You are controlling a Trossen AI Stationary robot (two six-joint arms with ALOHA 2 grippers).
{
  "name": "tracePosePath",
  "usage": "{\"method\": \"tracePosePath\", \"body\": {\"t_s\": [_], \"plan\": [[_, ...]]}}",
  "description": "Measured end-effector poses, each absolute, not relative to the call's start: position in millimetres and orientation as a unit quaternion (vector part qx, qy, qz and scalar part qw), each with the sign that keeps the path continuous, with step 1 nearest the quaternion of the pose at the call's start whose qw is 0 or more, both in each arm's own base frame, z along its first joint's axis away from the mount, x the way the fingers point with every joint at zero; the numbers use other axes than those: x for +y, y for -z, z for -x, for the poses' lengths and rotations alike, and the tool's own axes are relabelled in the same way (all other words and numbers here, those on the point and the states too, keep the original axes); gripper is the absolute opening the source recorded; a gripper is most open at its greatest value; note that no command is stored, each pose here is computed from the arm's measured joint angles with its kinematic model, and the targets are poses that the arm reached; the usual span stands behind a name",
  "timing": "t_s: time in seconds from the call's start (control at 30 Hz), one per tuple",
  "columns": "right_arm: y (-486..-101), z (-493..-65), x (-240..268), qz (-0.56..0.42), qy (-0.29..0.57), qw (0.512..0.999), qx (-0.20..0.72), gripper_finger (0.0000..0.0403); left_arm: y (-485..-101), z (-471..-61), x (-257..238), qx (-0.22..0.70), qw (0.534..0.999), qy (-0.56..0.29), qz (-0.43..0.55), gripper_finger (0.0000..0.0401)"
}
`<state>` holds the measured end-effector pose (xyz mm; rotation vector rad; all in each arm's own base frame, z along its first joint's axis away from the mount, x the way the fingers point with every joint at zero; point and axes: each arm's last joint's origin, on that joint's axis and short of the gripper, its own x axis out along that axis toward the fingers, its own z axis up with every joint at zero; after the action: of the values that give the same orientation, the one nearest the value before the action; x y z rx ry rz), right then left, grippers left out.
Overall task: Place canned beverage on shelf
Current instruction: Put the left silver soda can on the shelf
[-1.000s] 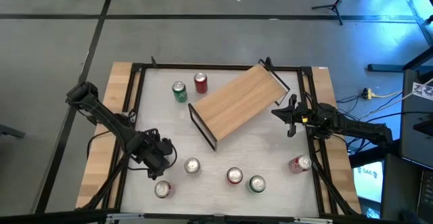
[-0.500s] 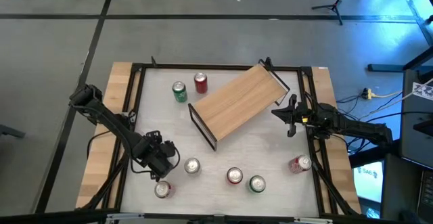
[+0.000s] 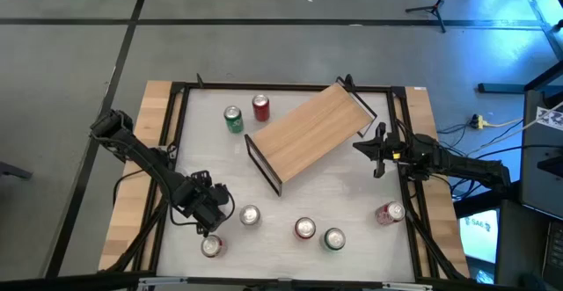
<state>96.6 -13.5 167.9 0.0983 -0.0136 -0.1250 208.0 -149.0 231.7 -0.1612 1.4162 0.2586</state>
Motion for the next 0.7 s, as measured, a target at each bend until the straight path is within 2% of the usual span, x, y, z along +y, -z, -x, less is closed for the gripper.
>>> {"method": "tracePosePath", "body": {"t_s": [0.57, 0.7], "plan": [[-167.9, -96.6, -13.5, -0.049, 0.063, 0.997, -0.007, 0.0001, -232.1, -210.2, -150.9, 0.641, 0.755, -0.109, 0.084, 0.039], [-167.9, -96.6, -13.5, -0.049, 0.063, 0.997, -0.007, 0.0001, -232.1, -210.1, -150.8, 0.642, 0.755, -0.11, 0.084, 0.0379]]}}
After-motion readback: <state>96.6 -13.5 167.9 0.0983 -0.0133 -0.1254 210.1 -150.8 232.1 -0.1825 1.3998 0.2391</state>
